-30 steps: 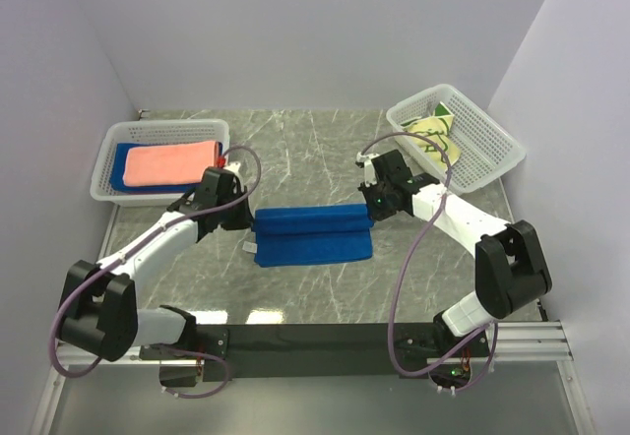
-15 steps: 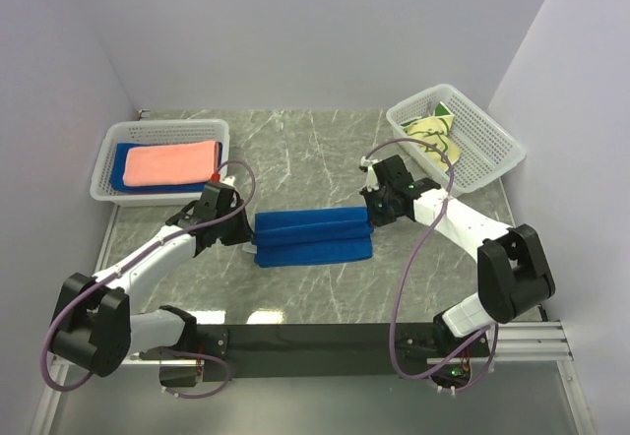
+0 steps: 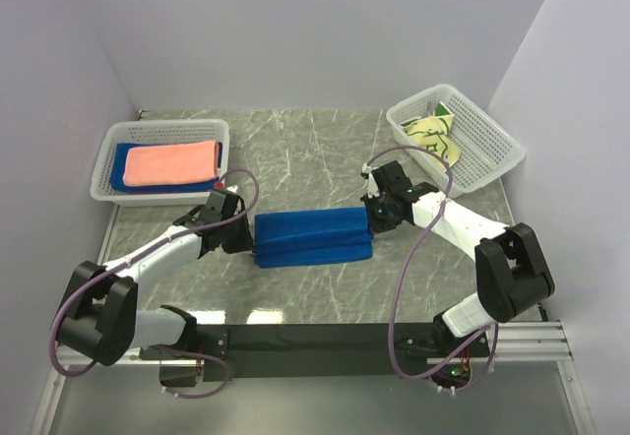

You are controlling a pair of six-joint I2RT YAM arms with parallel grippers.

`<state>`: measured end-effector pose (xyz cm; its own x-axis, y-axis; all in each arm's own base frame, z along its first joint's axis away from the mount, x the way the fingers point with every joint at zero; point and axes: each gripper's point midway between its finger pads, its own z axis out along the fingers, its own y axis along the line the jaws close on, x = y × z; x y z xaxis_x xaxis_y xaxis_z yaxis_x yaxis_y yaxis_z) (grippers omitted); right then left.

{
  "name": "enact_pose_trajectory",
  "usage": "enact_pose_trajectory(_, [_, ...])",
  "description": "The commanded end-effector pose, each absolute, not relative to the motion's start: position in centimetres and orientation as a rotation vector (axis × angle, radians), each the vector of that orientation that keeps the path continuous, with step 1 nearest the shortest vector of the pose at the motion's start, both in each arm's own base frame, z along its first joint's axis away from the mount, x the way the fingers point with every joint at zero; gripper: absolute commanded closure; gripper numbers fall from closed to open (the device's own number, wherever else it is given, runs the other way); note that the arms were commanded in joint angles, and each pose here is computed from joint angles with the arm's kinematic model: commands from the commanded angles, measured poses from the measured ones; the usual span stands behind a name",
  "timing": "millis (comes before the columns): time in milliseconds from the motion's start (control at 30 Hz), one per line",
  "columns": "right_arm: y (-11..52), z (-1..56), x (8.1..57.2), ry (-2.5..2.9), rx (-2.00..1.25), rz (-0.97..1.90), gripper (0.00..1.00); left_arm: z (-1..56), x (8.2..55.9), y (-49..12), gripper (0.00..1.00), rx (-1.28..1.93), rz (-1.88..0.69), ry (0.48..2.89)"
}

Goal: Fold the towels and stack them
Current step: Fold the towel

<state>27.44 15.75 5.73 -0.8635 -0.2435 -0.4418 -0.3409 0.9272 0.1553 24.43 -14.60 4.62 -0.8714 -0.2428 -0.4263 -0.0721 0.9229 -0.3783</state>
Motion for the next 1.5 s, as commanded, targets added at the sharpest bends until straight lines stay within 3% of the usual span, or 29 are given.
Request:
enact_pose_trajectory(0, [15.5, 5.3, 26.9, 2.706, -0.385, 0.302, 1.0, 3.4, 24.2, -13.9, 0.99, -0.261, -0.425, 2.634])
enact_pose_trajectory(267, [15.9, 4.8, 25.3, 2.767, -0.319, 0.361, 1.0, 4.0, 24.0, -14.1, 0.97, -0.258, -0.419, 2.616])
enact_pose_trajectory(367, [16.4, 5.5, 24.2, 2.762, -0.343, 0.395, 0.88, 5.0, 23.8, -14.1, 0.83, -0.256, -0.428, 2.599])
enact_pose_trajectory(500, [17.5, 7.7, 22.6, 2.708, -0.404, 0.437, 0.69, 7.3, 23.1, -14.5, 0.57, -0.252, -0.465, 2.556])
enact_pose_trajectory(700, [18.9, 12.7, 22.0, 2.574, -0.433, 0.572, 0.57, 13.5, 22.2, -16.1, 0.25, -0.22, -0.608, 2.398])
enact_pose_trajectory(867, [21.8, 15.0, 24.5, 2.415, -0.301, 0.743, 0.56, 16.4, 23.7, -18.8, 0.26, -0.233, -0.723, 2.323])
enact_pose_trajectory(967, [22.5, 13.8, 26.1, 2.379, -0.165, 0.769, 0.57, 16.5, 25.2, -20.9, 0.31, -0.222, -0.753, 2.312])
enact_pose_trajectory(1100, [21.4, 10.2, 27.2, 2.393, -0.002, 0.697, 0.59, 12.7, 26.3, -22.5, 0.48, -0.241, -0.731, 2.384])
enact_pose_trajectory(1200, [20.9, 7.4, 26.6, 2.44, 0.061, 0.698, 0.6, 9.1, 25.7, -22.3, 0.55, -0.277, -0.691, 2.456])
enact_pose_trajectory(1467, [17.4, 0.5, 23.7, 2.547, 0.345, 0.733, 0.61, 1.4, 20.7, -19.0, 0.75, -0.425, -0.598, 2.607])
